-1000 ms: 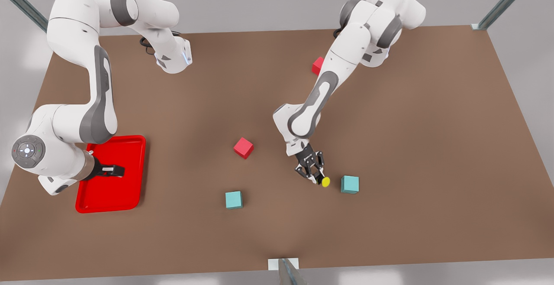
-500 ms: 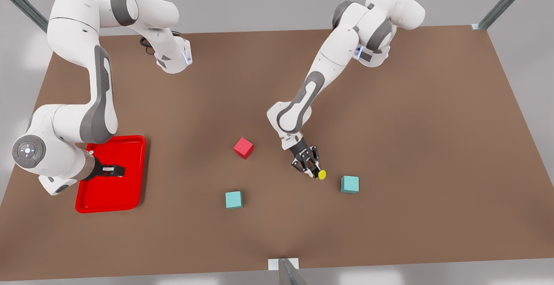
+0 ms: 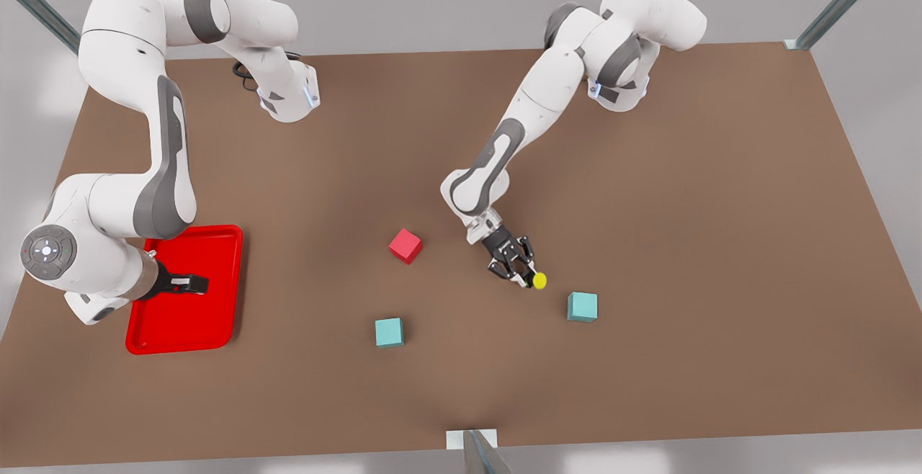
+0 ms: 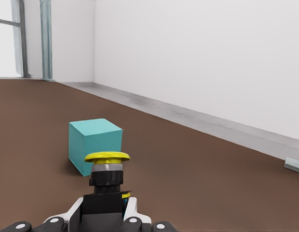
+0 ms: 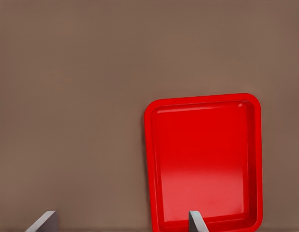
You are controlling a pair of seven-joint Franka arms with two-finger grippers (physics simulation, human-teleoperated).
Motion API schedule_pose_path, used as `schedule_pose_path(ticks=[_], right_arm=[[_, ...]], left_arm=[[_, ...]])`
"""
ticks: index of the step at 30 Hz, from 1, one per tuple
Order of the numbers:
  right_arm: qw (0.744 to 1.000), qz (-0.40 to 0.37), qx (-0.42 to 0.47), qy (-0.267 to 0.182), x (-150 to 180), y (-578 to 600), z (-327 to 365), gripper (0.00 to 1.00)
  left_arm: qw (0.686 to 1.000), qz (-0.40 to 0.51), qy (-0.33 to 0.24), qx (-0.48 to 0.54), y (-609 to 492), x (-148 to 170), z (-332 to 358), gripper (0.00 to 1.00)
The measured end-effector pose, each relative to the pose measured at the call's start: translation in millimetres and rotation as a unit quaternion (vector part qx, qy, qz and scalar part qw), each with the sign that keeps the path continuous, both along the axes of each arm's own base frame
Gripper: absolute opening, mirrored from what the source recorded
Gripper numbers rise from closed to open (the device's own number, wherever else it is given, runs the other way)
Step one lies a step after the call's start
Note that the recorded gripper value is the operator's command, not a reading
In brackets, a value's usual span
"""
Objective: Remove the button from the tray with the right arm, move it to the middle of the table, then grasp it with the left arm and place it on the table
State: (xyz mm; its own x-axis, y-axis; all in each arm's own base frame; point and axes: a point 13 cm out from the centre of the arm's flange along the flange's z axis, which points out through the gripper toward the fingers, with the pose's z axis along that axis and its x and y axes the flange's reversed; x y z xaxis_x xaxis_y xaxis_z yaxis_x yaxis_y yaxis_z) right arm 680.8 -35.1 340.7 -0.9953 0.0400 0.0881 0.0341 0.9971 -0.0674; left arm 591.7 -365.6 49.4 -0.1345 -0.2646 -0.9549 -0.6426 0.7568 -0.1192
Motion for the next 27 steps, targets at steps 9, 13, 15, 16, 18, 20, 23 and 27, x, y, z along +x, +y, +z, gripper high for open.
schedule_pose_path(ticks=[9,13,15,16,18,20,23,27], right_arm=[[1.0,0.001,0.0,0.0,0,2,1,1.0],[1.0,0.0,0.0,0.001,-1,0,0,1.0],[1.0,0.0,0.0,0.001,0,0,-1,1.0],[1.0,0.0,0.0,0.001,0,0,-1,1.0],[1.0,0.0,0.0,0.001,0,-1,-1,1.0],[1.0,0.0,0.0,0.002,0,-1,-2,1.0],[1.0,0.0,0.0,0.002,0,-1,-2,1.0],[1.0,0.002,0.0,0.001,0,2,-1,1.0]], left_arm=[[1.0,0.001,-0.005,0.023,-2,-15,-11,0.37],[1.0,0.003,-0.005,0.025,-2,-18,-15,0.37],[1.0,0.003,-0.004,0.025,-3,-20,-16,0.37],[1.0,0.003,-0.004,0.024,-5,-21,-16,0.37],[1.0,0.002,-0.003,0.022,-9,-25,-16,0.37],[1.0,0.001,-0.002,0.02,-13,-29,-17,0.39],[1.0,0.002,0.0,0.018,-15,-32,-18,0.4],[1.0,0.001,0.002,0.015,-19,-37,-20,0.45]])
